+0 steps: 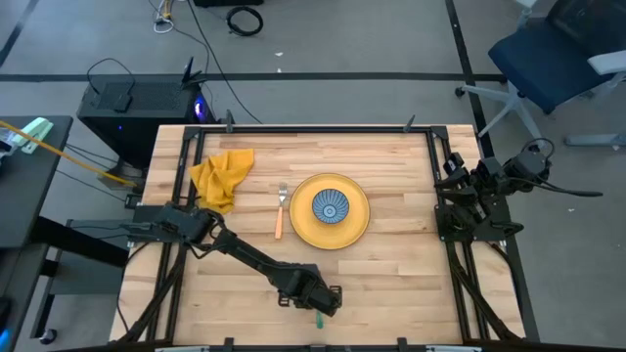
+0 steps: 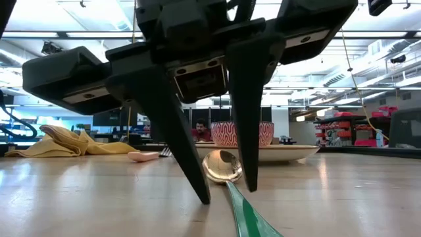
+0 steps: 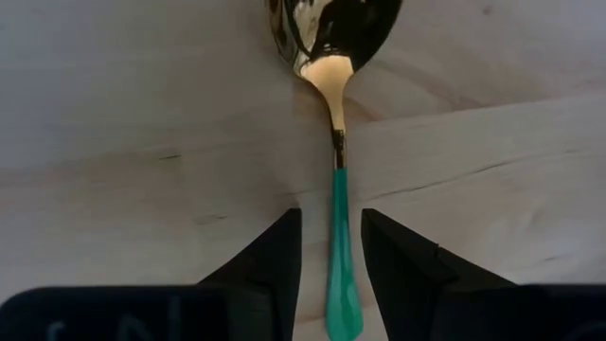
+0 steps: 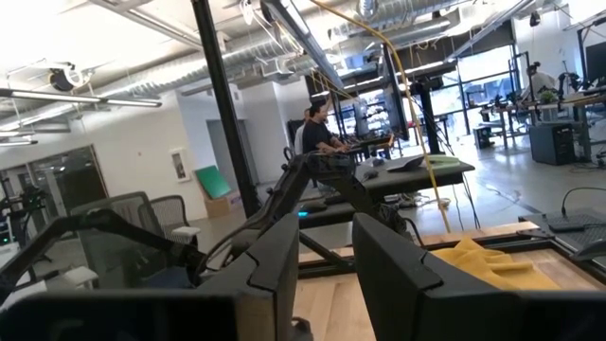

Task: Set table place
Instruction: Put the green spoon into the blue bowl

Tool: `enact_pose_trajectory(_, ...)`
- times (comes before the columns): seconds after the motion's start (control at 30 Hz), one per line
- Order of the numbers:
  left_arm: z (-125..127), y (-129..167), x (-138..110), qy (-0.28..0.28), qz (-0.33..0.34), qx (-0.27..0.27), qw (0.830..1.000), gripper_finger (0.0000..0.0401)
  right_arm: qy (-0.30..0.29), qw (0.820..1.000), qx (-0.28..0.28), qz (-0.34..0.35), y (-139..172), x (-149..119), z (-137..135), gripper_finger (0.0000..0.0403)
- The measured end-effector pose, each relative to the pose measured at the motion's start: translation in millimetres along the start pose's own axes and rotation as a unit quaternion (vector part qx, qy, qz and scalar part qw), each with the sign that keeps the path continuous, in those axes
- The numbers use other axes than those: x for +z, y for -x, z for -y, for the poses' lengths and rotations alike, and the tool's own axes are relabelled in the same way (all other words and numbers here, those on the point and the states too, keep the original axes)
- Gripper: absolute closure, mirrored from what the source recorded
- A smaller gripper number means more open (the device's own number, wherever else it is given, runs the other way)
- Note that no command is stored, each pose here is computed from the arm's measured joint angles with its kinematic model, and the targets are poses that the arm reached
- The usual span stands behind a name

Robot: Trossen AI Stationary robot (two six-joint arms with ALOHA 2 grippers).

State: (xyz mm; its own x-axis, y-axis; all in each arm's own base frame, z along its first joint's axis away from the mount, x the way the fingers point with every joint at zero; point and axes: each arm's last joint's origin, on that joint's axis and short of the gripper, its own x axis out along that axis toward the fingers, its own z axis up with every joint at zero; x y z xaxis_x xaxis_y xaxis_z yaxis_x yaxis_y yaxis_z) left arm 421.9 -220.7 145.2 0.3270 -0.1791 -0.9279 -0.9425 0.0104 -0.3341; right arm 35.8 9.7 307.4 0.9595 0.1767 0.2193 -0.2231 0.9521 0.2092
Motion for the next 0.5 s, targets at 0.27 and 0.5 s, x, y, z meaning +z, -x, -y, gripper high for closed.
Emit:
enact_pose_trajectory(0.27, -3.4, -4.7, 5.5, 0.006, -0.008, 0.035, 0.999, 0.028, 0.0, 1.0, 0.0, 0.0, 0.0, 0.0, 0.0, 0.0293)
enact_pose_trajectory(0.5, -6.2, -4.9, 8.2, 0.005, 0.0, 0.052, 0.999, 0.0283, 0.0, 1.0, 0.0, 0.0, 0.0, 0.0, 0.0, 0.0293)
